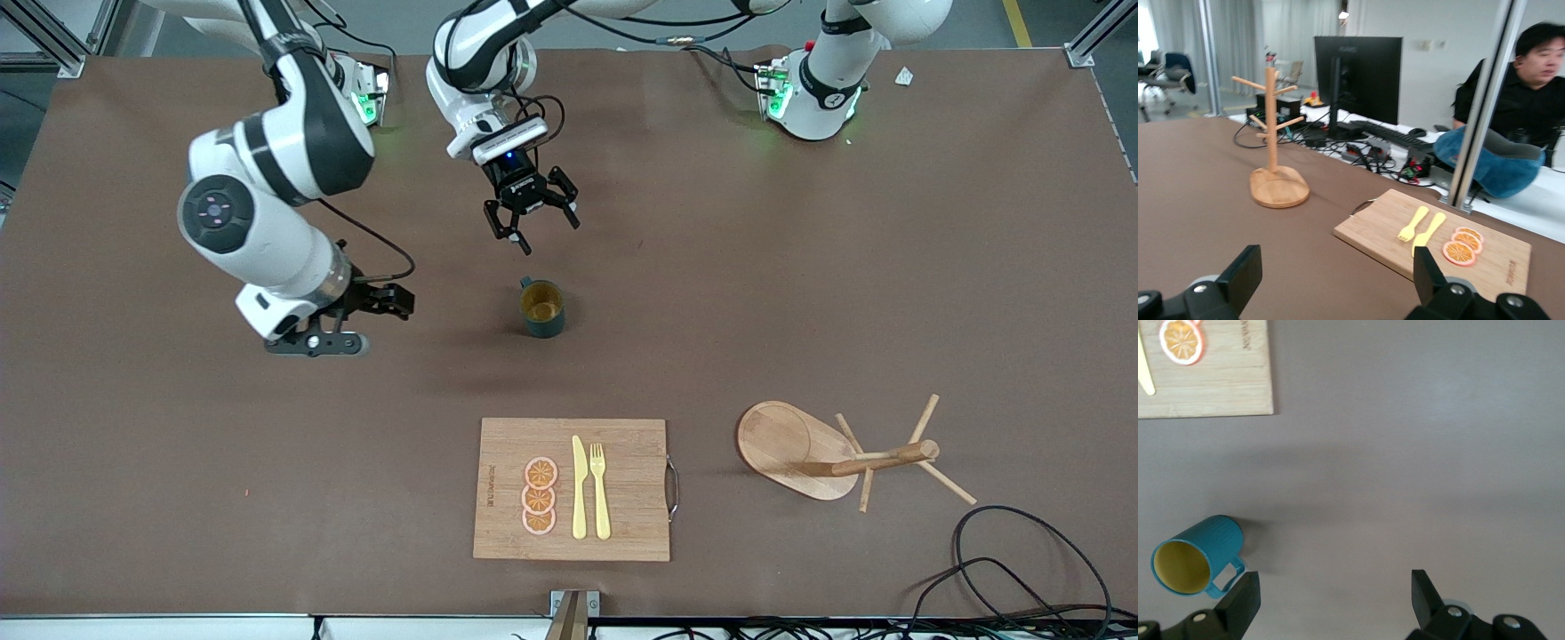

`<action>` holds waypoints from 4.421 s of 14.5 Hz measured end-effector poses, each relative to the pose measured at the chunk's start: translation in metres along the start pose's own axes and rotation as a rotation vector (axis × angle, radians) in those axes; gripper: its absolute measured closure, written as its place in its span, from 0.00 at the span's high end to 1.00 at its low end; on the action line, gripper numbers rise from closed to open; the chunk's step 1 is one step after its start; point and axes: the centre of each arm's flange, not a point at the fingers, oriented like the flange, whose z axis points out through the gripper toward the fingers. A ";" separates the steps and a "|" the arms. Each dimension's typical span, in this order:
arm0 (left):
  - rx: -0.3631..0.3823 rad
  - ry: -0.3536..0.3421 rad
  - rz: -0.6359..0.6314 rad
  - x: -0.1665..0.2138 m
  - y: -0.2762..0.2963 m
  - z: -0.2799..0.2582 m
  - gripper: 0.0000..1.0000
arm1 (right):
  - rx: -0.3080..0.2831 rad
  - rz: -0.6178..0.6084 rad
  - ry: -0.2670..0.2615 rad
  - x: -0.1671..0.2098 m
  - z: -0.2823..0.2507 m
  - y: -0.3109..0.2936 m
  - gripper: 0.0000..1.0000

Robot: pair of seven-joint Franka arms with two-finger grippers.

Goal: Transfer cup from left to right arm and place
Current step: 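Lower the mug with the left gripper while the right gripper approaches, then grasp the mug rim with the right gripper while the left gripper releases, then carry the mug with the right gripper while the left gripper retracts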

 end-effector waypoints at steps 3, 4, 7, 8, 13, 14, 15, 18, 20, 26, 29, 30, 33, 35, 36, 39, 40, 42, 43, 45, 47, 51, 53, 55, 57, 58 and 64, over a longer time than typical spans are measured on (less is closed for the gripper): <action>0.074 -0.030 -0.023 0.030 0.000 0.016 1.00 | 0.002 -0.039 0.014 -0.007 0.024 -0.025 1.00; 0.102 -0.025 -0.021 0.039 -0.004 0.029 1.00 | 0.001 -0.052 0.016 -0.009 0.032 -0.033 1.00; 0.175 0.002 0.000 0.063 -0.025 0.078 1.00 | -0.001 -0.070 0.000 -0.019 0.056 -0.060 1.00; 0.201 0.013 0.011 0.068 -0.035 0.095 1.00 | 0.015 -0.067 -0.008 -0.025 0.063 -0.072 1.00; 0.347 0.047 0.016 0.101 -0.068 0.192 1.00 | 0.040 -0.080 -0.024 -0.048 0.095 -0.118 1.00; 0.364 0.046 0.003 0.111 -0.071 0.203 1.00 | 0.037 -0.080 -0.026 -0.050 0.101 -0.123 1.00; 0.371 0.041 -0.010 0.119 -0.073 0.211 1.00 | 0.036 -0.077 -0.025 -0.054 0.108 -0.130 1.00; 0.393 0.046 -0.035 0.137 -0.077 0.234 1.00 | 0.031 -0.073 -0.022 -0.073 0.126 -0.159 1.00; 0.423 0.042 -0.036 0.148 -0.081 0.260 1.00 | 0.022 -0.078 -0.026 -0.084 0.140 -0.173 1.00; 0.479 -0.036 0.028 0.217 -0.094 0.332 1.00 | 0.033 -0.065 0.014 -0.084 0.171 -0.184 1.00; 0.491 -0.062 0.029 0.263 -0.100 0.356 1.00 | 0.032 -0.039 0.020 -0.072 0.169 -0.171 1.00; 0.498 -0.072 0.029 0.277 -0.100 0.361 1.00 | 0.032 -0.030 0.021 -0.069 0.169 -0.167 1.00; 0.499 -0.173 0.033 0.317 -0.088 0.361 1.00 | 0.035 -0.007 0.022 -0.059 0.167 -0.156 1.00; 0.485 -0.274 0.077 0.351 -0.081 0.360 1.00 | 0.075 0.045 0.000 -0.055 0.166 -0.151 1.00; 0.482 -0.321 0.110 0.367 -0.083 0.366 1.00 | 0.097 0.061 -0.012 -0.053 0.166 -0.148 1.00; 0.457 -0.473 0.134 0.398 -0.097 0.396 1.00 | 0.117 0.062 -0.019 -0.045 0.165 -0.139 1.00; 0.444 -0.518 0.137 0.401 -0.102 0.407 1.00 | 0.117 0.047 -0.019 -0.043 0.165 -0.135 1.00; 0.418 -0.592 0.145 0.400 -0.108 0.423 1.00 | 0.117 0.018 -0.018 -0.039 0.165 -0.129 1.00; 0.402 -0.631 0.133 0.397 -0.108 0.426 1.00 | 0.114 0.005 -0.020 -0.039 0.167 -0.127 1.00; 0.360 -0.715 0.090 0.393 -0.105 0.426 1.00 | 0.106 -0.022 -0.030 -0.042 0.174 -0.123 0.96; 0.322 -0.778 0.098 0.394 -0.102 0.423 1.00 | 0.097 -0.032 -0.036 -0.045 0.182 -0.119 0.80; 0.195 -0.954 0.101 0.433 -0.114 0.412 1.00 | 0.062 -0.062 -0.025 -0.048 0.196 -0.111 0.53; 0.134 -0.998 0.122 0.456 -0.127 0.413 1.00 | 0.058 -0.067 -0.024 -0.048 0.197 -0.111 0.31; 0.079 -1.029 0.142 0.472 -0.136 0.410 1.00 | 0.055 -0.079 -0.021 -0.047 0.197 -0.110 0.11; 0.001 -1.100 0.156 0.488 -0.150 0.411 1.00 | 0.053 -0.111 -0.017 -0.043 0.195 -0.105 0.04; -0.035 -1.136 0.160 0.496 -0.163 0.415 1.00 | 0.051 -0.133 -0.020 -0.039 0.194 -0.099 0.04; -0.168 -1.212 0.412 0.517 -0.246 0.405 1.00 | -0.003 -0.306 -0.056 0.001 0.145 -0.014 0.04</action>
